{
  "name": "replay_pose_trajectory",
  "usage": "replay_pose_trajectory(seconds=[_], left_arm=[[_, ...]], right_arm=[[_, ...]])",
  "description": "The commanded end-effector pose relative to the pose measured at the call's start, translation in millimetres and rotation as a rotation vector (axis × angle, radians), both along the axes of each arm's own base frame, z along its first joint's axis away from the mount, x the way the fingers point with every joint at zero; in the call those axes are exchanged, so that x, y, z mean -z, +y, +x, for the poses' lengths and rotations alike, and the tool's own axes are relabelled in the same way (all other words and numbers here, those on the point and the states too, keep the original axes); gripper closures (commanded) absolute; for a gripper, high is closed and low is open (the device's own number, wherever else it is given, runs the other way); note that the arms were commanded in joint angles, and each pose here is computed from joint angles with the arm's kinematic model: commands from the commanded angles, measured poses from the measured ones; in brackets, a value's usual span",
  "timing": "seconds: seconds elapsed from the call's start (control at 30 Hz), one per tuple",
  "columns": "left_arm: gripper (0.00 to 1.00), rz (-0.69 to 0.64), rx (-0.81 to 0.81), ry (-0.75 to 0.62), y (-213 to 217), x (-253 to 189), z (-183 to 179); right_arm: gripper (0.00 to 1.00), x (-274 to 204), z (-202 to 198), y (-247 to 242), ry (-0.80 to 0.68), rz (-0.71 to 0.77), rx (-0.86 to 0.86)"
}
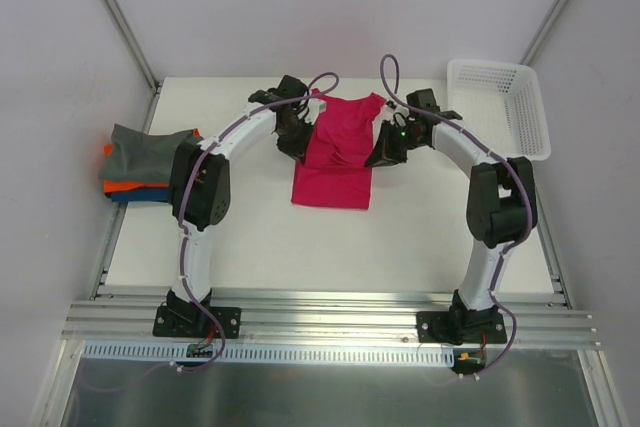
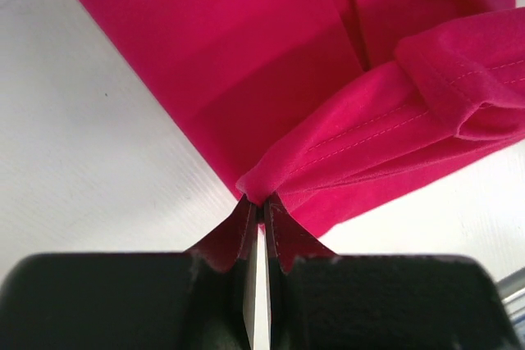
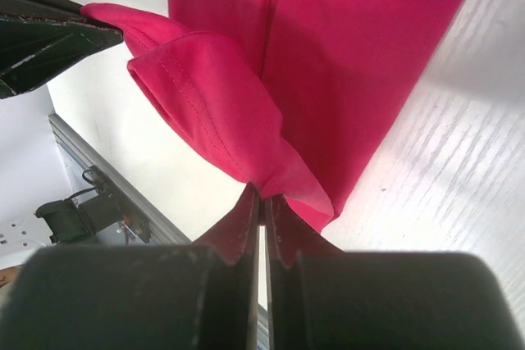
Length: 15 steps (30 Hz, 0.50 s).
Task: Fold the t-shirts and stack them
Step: Fold the folded rectangular tshirt in 1/3 of the way
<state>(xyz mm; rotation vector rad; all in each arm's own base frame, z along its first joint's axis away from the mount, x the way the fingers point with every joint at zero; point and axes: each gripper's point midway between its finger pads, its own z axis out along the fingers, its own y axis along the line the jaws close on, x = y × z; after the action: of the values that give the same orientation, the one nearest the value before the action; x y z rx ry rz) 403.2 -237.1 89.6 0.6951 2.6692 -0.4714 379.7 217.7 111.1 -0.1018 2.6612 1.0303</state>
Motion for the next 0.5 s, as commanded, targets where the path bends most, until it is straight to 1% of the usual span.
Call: replay_pose_trajectory(seconds=[0.0,0.17,0.23,0.47], left_arm=[[1.0,0.029,-0.02,-0.054,6,1,25],[1.0,0.052,-0.046,-0.086,5,11,49],[1.0,0.043,-0.053,-0.112,3,7,60],[1.0,0.092,-0.11,-0.129,13,27,81]], right_arm=[[0.99,-5,23,-1,-0.069,-0.002,0.002],[0.99,8,39,1,-0.073,-0.018,-0.001],[0.99,9,44,1,-0.08,-0.023,-0.003],[0.99,27,67,3,-0.093,-0.048,0.001]])
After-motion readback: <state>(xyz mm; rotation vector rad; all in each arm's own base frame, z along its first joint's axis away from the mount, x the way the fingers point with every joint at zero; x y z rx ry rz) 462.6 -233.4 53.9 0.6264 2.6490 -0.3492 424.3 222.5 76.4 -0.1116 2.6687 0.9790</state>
